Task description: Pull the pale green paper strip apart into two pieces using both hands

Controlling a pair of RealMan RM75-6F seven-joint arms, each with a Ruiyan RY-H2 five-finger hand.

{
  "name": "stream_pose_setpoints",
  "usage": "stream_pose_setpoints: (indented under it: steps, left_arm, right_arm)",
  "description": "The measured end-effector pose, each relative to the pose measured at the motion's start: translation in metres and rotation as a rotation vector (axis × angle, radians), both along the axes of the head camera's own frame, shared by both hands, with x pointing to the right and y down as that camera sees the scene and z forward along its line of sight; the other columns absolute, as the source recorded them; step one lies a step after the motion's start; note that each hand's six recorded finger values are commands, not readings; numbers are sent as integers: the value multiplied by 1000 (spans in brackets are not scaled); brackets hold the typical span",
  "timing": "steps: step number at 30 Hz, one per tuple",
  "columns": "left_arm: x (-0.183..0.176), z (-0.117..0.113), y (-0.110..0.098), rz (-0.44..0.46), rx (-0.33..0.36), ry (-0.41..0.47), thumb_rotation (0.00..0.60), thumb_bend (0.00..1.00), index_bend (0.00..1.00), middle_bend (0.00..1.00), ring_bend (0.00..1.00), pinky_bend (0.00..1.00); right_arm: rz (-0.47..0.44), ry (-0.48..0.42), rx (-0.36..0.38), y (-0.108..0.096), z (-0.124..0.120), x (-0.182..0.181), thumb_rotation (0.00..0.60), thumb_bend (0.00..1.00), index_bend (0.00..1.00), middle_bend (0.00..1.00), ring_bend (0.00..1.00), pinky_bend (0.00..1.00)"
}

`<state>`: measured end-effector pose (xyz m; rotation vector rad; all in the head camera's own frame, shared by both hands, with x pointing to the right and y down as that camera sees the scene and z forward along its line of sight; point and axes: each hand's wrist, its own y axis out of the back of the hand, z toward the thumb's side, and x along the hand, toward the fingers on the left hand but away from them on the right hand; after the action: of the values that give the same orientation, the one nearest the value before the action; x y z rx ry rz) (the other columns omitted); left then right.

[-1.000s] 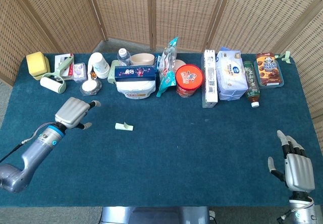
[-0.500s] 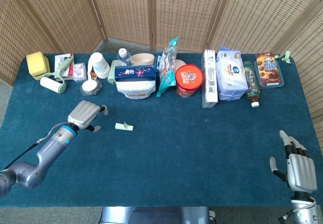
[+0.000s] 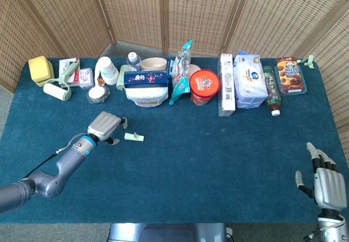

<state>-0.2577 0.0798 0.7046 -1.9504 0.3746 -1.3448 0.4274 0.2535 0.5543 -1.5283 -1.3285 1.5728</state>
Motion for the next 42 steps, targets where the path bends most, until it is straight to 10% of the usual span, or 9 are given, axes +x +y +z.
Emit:
stream_pose_setpoints:
  steps: [42]
  left_arm:
    - [32, 28, 2, 26, -62, -64, 600, 276, 470, 1000, 1000, 967]
  right_arm:
    - [65, 4, 9, 17, -8, 17, 600, 464, 49, 211, 150, 214]
